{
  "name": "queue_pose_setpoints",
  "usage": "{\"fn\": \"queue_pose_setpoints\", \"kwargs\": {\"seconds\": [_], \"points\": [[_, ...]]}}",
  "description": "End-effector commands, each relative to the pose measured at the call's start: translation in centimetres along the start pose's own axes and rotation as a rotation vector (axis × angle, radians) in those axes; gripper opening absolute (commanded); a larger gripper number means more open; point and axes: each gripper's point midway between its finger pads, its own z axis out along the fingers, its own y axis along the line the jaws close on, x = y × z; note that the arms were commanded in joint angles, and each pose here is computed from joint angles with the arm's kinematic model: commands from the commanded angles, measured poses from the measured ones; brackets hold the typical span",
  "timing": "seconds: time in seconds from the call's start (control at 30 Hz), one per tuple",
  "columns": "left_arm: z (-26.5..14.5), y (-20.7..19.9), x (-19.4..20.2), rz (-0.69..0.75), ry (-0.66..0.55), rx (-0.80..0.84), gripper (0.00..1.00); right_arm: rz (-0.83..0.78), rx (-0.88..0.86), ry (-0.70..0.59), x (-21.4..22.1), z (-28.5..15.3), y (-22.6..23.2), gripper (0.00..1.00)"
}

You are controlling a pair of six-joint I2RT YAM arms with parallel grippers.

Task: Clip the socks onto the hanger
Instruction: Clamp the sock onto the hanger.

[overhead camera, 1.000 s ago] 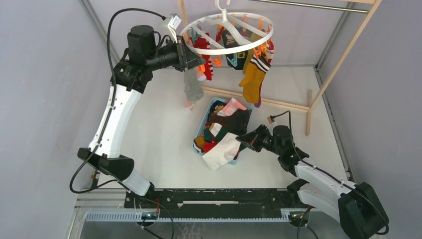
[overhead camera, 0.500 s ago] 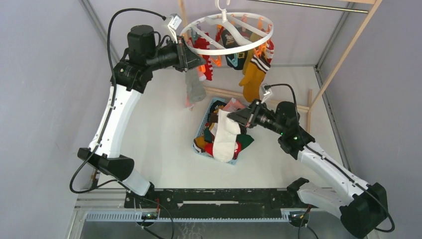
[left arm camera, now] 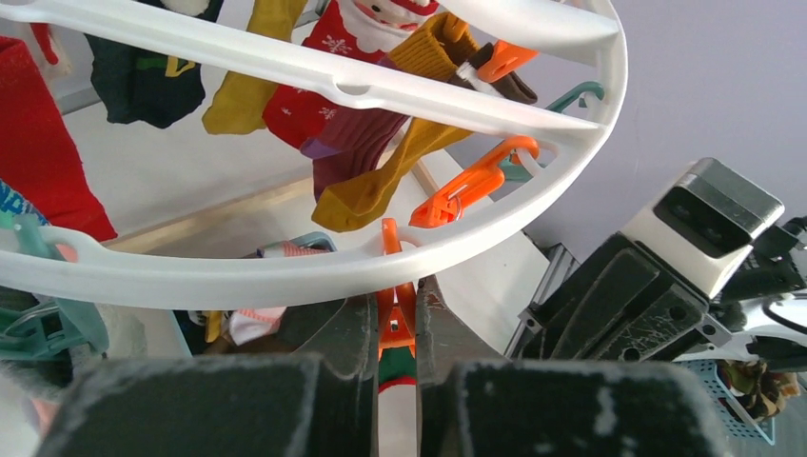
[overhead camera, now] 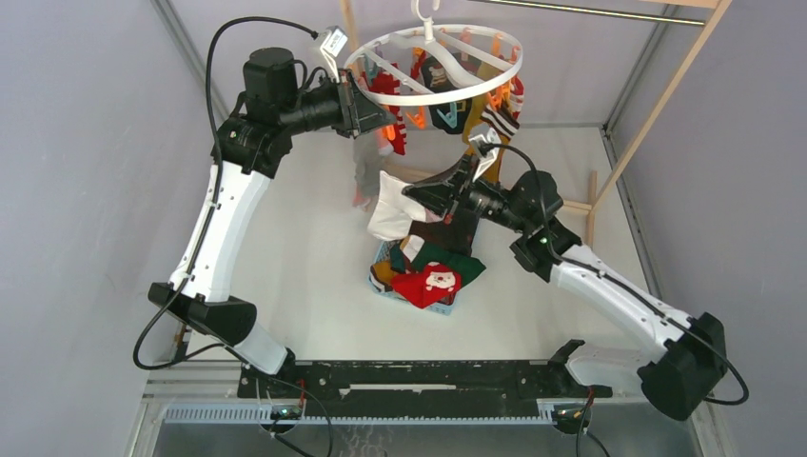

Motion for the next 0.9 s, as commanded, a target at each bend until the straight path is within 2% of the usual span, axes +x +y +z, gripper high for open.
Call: {"fn": "queue_pose_setpoints", "kwargs": {"seconds": [0.0, 0.17, 0.4, 0.87], "points": [[-1.4, -2.7, -0.8, 0.008, -0.031, 0.083, 0.00, -0.109, -0.147, -0.124, -4.6, 1.4, 1.3, 0.00], [-1.5, -3.1, -0.8, 0.009, -0.029, 0.102, 0.00, 0.012, -0.309, -0.152, -5.3, 1.9, 0.6, 0.00], [-1.5, -3.3, -0.5, 0.009, -0.018, 0.124, 0.00, 0.083, -0.517, -0.082, -5.1, 2.6, 1.0, 0.00], [-1.9, -4.0, -0.4, 0.023, -0.011, 0.152, 0.00, 0.145, -0.519, -0.248, -7.2, 3.2, -2.0, 0.00]]}}
